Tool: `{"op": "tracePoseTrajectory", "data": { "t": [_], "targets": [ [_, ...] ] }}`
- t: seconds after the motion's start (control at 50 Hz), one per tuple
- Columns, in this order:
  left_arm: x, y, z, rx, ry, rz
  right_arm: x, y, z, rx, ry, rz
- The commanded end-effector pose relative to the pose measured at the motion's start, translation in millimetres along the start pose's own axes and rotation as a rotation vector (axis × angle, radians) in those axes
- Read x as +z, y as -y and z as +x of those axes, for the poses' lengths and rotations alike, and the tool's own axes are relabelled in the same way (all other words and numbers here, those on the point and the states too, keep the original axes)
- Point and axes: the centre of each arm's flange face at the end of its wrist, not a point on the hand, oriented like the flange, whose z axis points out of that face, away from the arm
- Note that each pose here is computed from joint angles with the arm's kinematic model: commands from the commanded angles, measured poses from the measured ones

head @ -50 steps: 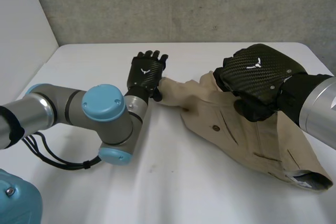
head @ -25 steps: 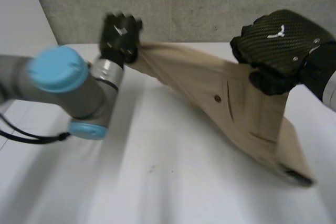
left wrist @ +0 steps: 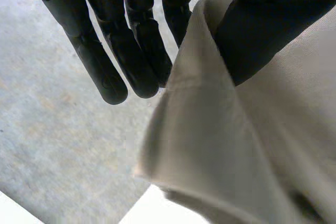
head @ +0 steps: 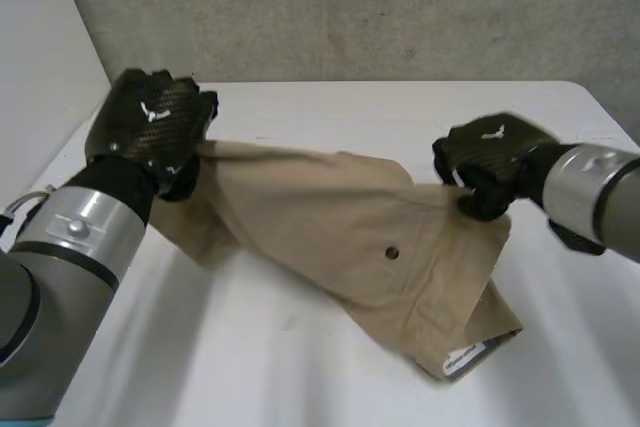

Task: Fold the shorts.

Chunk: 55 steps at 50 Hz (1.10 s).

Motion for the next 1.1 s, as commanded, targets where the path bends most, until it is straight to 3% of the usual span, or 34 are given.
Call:
{"op": "tracePoseTrajectory", "data": {
  "t": [0.02,0.14,0.42,0.82,1.1],
  "targets": [
    [3,-20,7,0.026,-0.023,-0.068,22,-25,0,0.219,0.106,-0.097],
    [3,-29,12,0.027,-0.041,-0.097,24,-28,3,0.310,0.141,-0.106],
    [-1,-34,14,0.028,-0.049,-0.115,33,-34,6,0.338,0.139,-0.129],
    [-5,-37,14,0.030,-0.057,-0.143,29,22,33,0.347,0.058,0.065],
    [-9,-40,14,0.030,-0.062,-0.155,76,-32,22,0.408,0.080,-0.115]
  ]
}}
